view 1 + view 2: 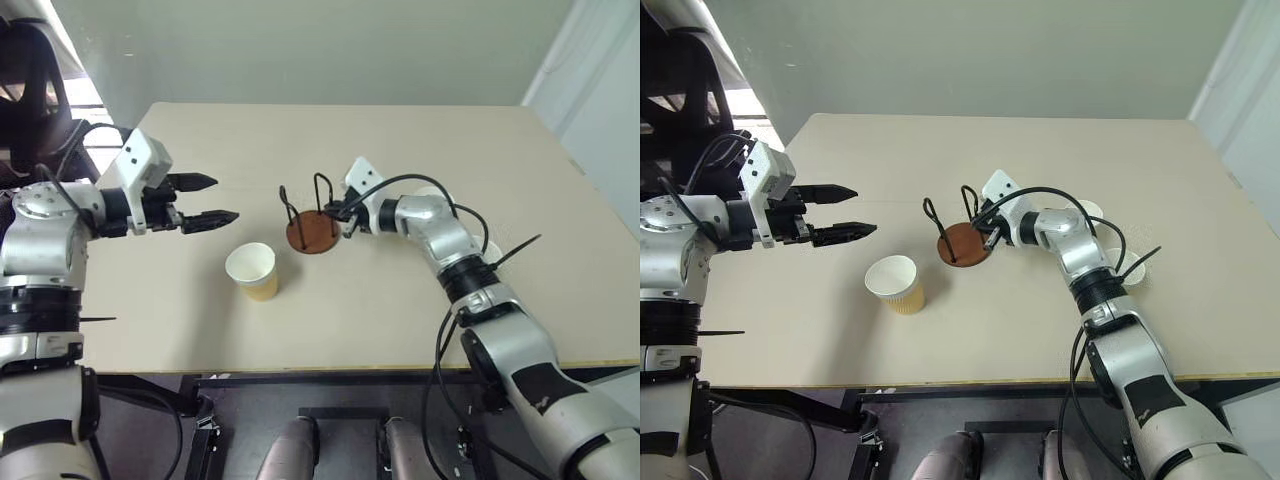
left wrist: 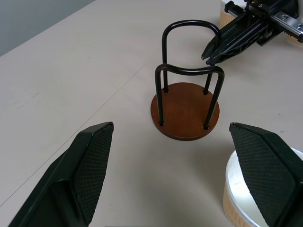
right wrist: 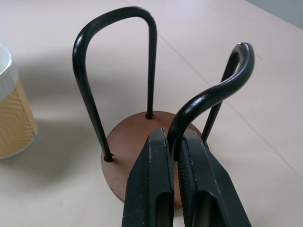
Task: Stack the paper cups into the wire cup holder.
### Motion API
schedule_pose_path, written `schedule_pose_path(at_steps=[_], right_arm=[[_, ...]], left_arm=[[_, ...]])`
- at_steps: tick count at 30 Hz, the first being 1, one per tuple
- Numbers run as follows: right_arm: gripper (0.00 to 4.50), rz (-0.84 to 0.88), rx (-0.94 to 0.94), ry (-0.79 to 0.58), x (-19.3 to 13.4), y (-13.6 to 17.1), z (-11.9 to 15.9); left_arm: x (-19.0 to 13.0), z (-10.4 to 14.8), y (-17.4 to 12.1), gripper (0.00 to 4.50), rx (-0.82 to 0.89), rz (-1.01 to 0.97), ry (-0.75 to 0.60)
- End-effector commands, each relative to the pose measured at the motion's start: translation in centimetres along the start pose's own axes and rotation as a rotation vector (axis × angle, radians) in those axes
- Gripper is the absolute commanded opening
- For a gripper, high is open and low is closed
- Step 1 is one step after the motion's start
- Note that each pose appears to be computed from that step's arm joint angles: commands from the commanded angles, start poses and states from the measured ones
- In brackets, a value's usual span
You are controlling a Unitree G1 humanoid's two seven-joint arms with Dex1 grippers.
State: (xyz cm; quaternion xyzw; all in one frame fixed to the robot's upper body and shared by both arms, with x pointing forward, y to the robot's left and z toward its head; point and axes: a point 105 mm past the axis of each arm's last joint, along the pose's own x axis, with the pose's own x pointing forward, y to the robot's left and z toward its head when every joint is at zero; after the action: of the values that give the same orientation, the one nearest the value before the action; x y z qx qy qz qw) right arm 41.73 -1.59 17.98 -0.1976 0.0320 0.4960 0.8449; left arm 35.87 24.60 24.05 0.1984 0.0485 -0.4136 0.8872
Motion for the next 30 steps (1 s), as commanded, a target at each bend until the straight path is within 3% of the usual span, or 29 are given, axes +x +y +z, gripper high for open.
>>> schedule_pose_path(at_steps=[1, 11, 21, 30], right_arm=[[0.01, 0.033, -0.013, -0.011, -1.8, 0.2, 0.4], [0.01, 0.027, 0.036, 0.098, -7.8, 1.7, -1.8], [0.01, 0.018, 0.075, 0.094, -10.1, 2.8, 0.2], [0.01, 0.111, 0.082, 0.129, -11.8, 4.7, 1.5]], left_arm=[[-0.2, 1.3, 0.4, 4.22, 0.050, 0.018, -0.016], [0.1, 0.9, 0.5, 4.22, 0.041, 0.007, -0.011], [1.2, 0.8, 0.4, 4.22, 0.037, -0.022, -0.016], [1.6, 0.8, 0.4, 4.22, 0.040, -0.034, -0.020]])
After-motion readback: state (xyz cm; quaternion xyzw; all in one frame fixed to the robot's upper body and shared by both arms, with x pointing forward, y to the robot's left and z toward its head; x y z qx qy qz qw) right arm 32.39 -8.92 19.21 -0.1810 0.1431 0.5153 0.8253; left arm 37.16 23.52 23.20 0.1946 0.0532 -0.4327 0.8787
